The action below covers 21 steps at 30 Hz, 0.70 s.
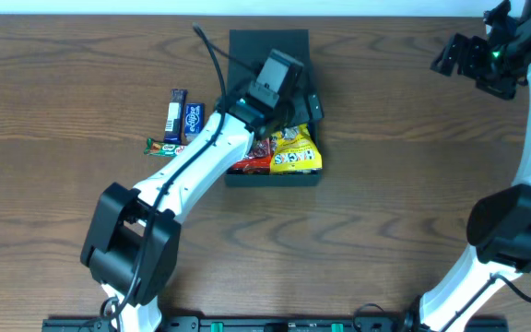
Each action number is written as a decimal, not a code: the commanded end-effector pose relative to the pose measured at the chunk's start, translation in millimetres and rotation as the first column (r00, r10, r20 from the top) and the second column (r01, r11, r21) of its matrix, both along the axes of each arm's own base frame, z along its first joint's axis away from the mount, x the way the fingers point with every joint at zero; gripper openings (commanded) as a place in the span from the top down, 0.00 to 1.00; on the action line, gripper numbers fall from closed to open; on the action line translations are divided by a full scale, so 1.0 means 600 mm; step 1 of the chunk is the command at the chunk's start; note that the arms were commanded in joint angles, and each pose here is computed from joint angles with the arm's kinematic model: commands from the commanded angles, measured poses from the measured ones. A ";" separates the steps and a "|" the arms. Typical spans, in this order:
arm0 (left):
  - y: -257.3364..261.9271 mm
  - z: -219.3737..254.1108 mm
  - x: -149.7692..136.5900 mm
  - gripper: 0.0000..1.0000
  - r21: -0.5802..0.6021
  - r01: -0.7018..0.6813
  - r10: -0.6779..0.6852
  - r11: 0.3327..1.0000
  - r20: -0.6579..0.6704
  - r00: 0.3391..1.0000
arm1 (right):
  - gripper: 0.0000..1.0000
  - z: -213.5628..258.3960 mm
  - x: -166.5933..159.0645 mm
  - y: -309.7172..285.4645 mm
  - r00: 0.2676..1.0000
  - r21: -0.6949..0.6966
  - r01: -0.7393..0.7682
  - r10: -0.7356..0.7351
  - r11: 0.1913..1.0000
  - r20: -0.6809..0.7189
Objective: Pack container
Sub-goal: 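Carry the yellow candy bag into the box and press it down, then lift the left arm away and reach the right gripper into the box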
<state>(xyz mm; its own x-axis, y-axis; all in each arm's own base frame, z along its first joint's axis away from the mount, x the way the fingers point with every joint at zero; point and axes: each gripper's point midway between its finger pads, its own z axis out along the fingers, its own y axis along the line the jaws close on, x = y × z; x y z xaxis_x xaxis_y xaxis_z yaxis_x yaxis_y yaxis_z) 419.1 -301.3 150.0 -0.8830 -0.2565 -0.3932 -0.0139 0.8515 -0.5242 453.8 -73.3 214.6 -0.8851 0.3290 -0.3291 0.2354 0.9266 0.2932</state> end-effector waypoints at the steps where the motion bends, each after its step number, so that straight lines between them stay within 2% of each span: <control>1: 0.027 0.083 0.017 0.05 0.091 0.047 -0.061 0.995 0.162 0.985 | 0.14 0.021 -0.008 0.004 1.000 -0.001 -0.021 0.021 1.000 0.022; 2: 0.047 0.096 0.022 0.05 0.133 0.018 -0.043 0.991 0.188 0.981 | 0.25 0.020 -0.010 0.010 0.999 0.008 -0.032 0.031 0.999 0.017; 3: 0.076 0.113 0.029 0.05 0.183 -0.030 -0.011 0.983 0.219 0.976 | 0.45 0.021 -0.012 0.021 0.998 0.024 -0.060 0.060 0.998 0.020; 4: 0.106 0.127 0.035 0.01 0.217 -0.087 0.032 0.972 0.244 0.969 | 0.82 0.024 -0.012 0.039 0.994 0.053 -0.102 0.101 0.993 0.030; 5: 0.162 0.153 0.044 0.16 0.257 -0.189 0.111 0.948 0.288 0.951 | 0.98 0.029 -0.009 0.068 0.989 0.092 -0.145 0.141 0.985 0.046; 6: 0.200 0.169 0.049 0.32 0.272 -0.251 0.162 0.929 0.310 0.937 | 0.98 0.031 -0.007 0.087 0.984 0.102 -0.172 0.167 0.980 0.054; 9: 0.289 0.190 0.057 0.53 0.279 -0.357 0.264 0.892 0.320 0.910 | 0.99 0.031 -0.002 0.144 0.959 0.081 -0.278 0.272 0.957 0.073; 11: 0.343 0.186 0.059 0.61 0.295 -0.409 0.322 0.863 0.301 0.898 | 0.98 0.026 0.000 0.196 0.932 0.067 -0.358 0.352 0.931 0.084; 14: 0.409 0.166 0.053 0.89 0.335 -0.455 0.389 0.825 0.246 0.888 | 0.98 0.004 -0.005 0.270 0.884 0.056 -0.466 0.462 0.883 0.071; 15: 0.423 0.161 0.049 0.94 0.346 -0.463 0.404 0.816 0.232 0.885 | 0.98 -0.007 -0.009 0.292 0.871 0.062 -0.491 0.488 0.869 0.057; 21: 0.471 0.146 0.035 0.94 0.382 -0.490 0.454 0.783 0.187 0.871 | 0.99 -0.087 -0.051 0.399 0.790 0.105 -0.606 0.612 0.789 -0.034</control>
<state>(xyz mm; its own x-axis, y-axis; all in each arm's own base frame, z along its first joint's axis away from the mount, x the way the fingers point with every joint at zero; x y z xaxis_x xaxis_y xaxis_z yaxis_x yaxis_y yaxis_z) 439.9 -27.4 236.4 -0.6593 -0.4381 -0.6111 -0.4295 0.8865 -0.1722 434.0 148.3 188.3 -0.9269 -0.2021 -0.3163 -0.3167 0.8734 0.3700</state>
